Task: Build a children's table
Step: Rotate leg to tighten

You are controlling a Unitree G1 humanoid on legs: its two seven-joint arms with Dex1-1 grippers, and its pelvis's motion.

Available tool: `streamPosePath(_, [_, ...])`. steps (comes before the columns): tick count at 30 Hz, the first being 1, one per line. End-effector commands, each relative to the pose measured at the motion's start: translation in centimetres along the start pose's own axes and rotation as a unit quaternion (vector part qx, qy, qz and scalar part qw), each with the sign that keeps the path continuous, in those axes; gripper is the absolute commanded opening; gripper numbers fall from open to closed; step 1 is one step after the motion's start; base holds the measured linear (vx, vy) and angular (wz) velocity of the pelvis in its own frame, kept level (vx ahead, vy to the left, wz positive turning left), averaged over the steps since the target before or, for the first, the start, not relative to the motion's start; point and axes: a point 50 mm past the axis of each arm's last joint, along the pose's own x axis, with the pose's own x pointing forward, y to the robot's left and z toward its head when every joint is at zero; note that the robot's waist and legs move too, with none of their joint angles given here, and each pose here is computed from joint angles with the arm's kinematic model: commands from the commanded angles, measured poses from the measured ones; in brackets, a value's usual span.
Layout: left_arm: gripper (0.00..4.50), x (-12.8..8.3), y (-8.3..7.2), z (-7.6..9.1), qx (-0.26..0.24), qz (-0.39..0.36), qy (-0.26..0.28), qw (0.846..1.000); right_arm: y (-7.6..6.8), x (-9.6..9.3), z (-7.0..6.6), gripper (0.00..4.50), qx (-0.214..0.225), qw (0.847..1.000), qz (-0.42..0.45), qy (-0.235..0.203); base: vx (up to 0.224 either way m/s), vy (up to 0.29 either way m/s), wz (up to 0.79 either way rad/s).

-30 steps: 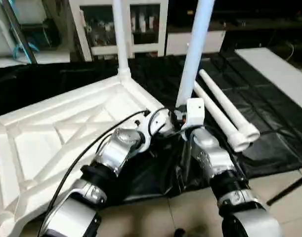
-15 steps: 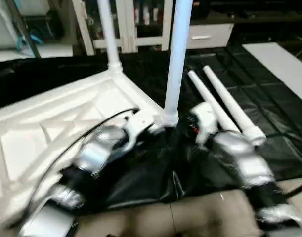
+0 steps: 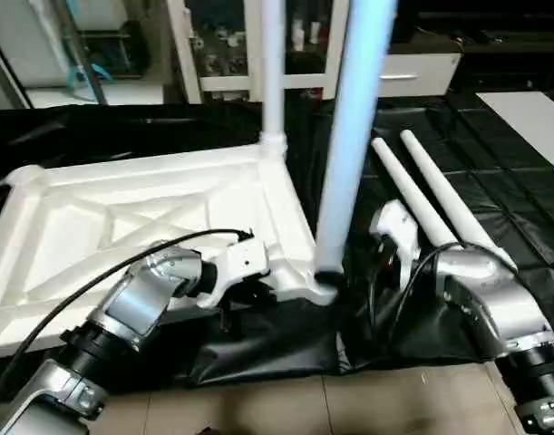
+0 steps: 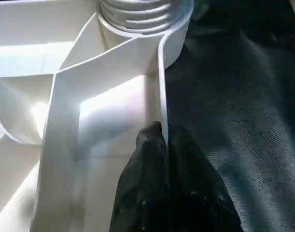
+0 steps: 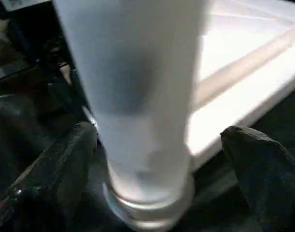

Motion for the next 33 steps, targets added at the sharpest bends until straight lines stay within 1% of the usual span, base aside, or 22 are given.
streamPosePath(1, [0.0, 1.5, -1.6, -2.1, -0.018, -0.053, 0.055, 0.997, 0.2, 0.1, 0.0, 4.46, -0.009, 1.0, 0.016, 0.014, 0.0, 0.0, 0.0])
streamPosePath(3, [0.0, 1.5, -1.6, -2.1, -0.017, -0.055, 0.056, 0.997, 0.2, 0.1, -0.2, 4.46, -0.014, 1.0, 0.018, 0.02, 0.0, 0.0, 0.0])
streamPosePath(4, [0.0, 1.5, -1.6, -2.1, -0.015, -0.055, 0.057, 0.997, 0.1, 0.2, -0.3, 4.18, -0.013, 0.999, 0.018, 0.023, 0.0, 0.0, 0.0])
streamPosePath(6, [0.0, 1.5, -1.6, -2.0, -0.015, -0.056, 0.057, 0.997, 0.0, 0.2, -0.4, 4.18, -0.013, 0.999, 0.019, 0.025, 0.0, 0.0, 0.0])
streamPosePath(8, [0.0, 1.5, -1.6, -2.0, -0.014, -0.057, 0.057, 0.997, -0.1, 0.3, -0.5, 3.87, -0.013, 0.999, 0.017, 0.029, 0.0, 0.0, 0.0])
streamPosePath(9, [0.0, 1.5, -1.7, -2.0, -0.014, -0.058, 0.057, 0.997, -0.3, 0.4, -0.6, 3.87, -0.014, 0.999, 0.01, 0.033, 0.0, 0.0, 0.0])
streamPosePath(11, [0.0, 1.5, -1.7, -2.0, -0.014, -0.059, 0.057, 0.997, -0.4, 0.4, -0.6, 3.68, -0.014, 0.999, 0.007, 0.032, 0.0, 0.0, 0.0])
streamPosePath(12, [0.0, 1.5, -1.7, -2.0, -0.014, -0.06, 0.057, 0.997, -0.5, 0.5, -0.6, 3.68, -0.014, 0.999, 0.007, 0.032, 0.0, 0.0, 0.0])
streamPosePath(13, [0.0, 1.5, -1.7, -2.0, -0.014, -0.06, 0.057, 0.996, -0.5, 0.5, -0.6, 3.47, -0.014, 0.999, 0.008, 0.032, 0.0, 0.0, 0.0])
streamPosePath(16, [0.0, 1.5, -1.7, -2.1, -0.015, -0.061, 0.057, 0.996, -0.4, 0.6, -0.6, 3.29, -0.021, 0.999, 0.014, 0.038, 0.0, 0.0, 0.0])
streamPosePath(18, [0.0, 1.5, -1.8, -2.1, -0.015, -0.062, 0.057, 0.996, -0.5, 0.7, -0.6, 3.06, -0.022, 0.999, 0.014, 0.038, 0.0, 0.0, 0.0])
streamPosePath(21, [0.0, 1.5, -1.9, -2.1, -0.016, -0.063, 0.057, 0.996, -0.5, 0.8, -0.6, 2.85, -0.022, 0.999, 0.016, 0.037, 0.0, 0.0, 0.0])
streamPosePath(24, [0.0, 1.5, -1.9, -2.2, -0.017, -0.064, 0.058, 0.996, -0.5, 1.0, -0.7, 2.76, -0.023, 0.999, 0.018, 0.036, 0.0, 0.0, 0.0])
streamPosePath(30, [0.0, 1.4, -2.0, -2.3, -0.018, -0.066, 0.06, 0.996, -0.4, 1.1, -0.8, 2.72, -0.021, 0.999, 0.021, 0.033, 0.0, 0.0, 0.0])
streamPosePath(32, [0.0, 1.5, -2.0, -2.3, -0.018, -0.062, 0.059, 0.996, -0.5, 1.3, -0.9, 2.72, -0.015, 1.0, 0.012, 0.025, 0.0, 0.0, 0.0])
streamPosePath(33, [0.0, 1.6, -1.8, -2.2, -0.02, -0.05, 0.053, 0.997, -0.7, 1.4, -1.0, 2.72, -0.009, 1.0, -0.007, 0.017, 0.0, 0.0, 0.0])
